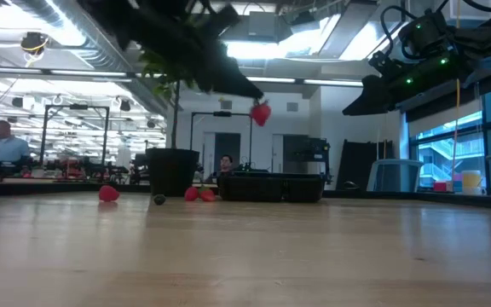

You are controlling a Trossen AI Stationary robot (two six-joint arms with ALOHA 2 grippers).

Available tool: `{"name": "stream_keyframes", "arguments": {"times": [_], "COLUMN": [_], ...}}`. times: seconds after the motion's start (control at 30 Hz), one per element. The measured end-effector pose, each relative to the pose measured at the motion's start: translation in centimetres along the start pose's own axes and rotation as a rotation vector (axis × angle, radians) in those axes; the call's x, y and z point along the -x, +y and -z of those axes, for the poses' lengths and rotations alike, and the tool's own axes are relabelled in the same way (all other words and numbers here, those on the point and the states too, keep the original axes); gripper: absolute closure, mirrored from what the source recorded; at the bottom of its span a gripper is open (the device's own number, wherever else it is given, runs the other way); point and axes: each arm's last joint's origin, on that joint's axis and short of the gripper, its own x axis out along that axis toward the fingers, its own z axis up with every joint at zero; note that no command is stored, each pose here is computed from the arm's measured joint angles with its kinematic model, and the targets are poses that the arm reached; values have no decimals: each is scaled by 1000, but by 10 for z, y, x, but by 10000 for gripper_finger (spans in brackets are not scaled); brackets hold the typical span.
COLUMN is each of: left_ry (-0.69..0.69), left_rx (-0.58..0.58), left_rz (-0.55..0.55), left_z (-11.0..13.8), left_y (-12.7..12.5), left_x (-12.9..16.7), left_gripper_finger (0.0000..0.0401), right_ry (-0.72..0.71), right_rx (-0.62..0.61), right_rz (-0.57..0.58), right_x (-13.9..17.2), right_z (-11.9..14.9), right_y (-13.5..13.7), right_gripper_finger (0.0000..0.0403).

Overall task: Pick and placing Produce into tupperware
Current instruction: Put the bottom strawberry into the black container

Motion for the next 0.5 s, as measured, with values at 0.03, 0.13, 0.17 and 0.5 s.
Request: {"name": "stream_keyframes", "arguments": {"times": [0.03,0.13,0.17,0.5], "left_ry": [5,41,51,213], "left_rx": [-34,-103,-113,-162], "left_rz": [-50,-190,-228,-372], "left_z": [3,13,16,32], "left_y": [-1,-2,-2,4], "left_x": [-6,-23,-28,-84], "left_gripper_finger": [401,401,401,401], "right_ry": [0,8,10,16], "right_rx": [0,0,0,-1], "right_rz": [0,-1,-2,-3], "right_x": [0,0,0,0], "right_z": [0,1,1,2], "right_y": [0,0,0,0], "right_gripper_finger": [207,207,207,207]}}
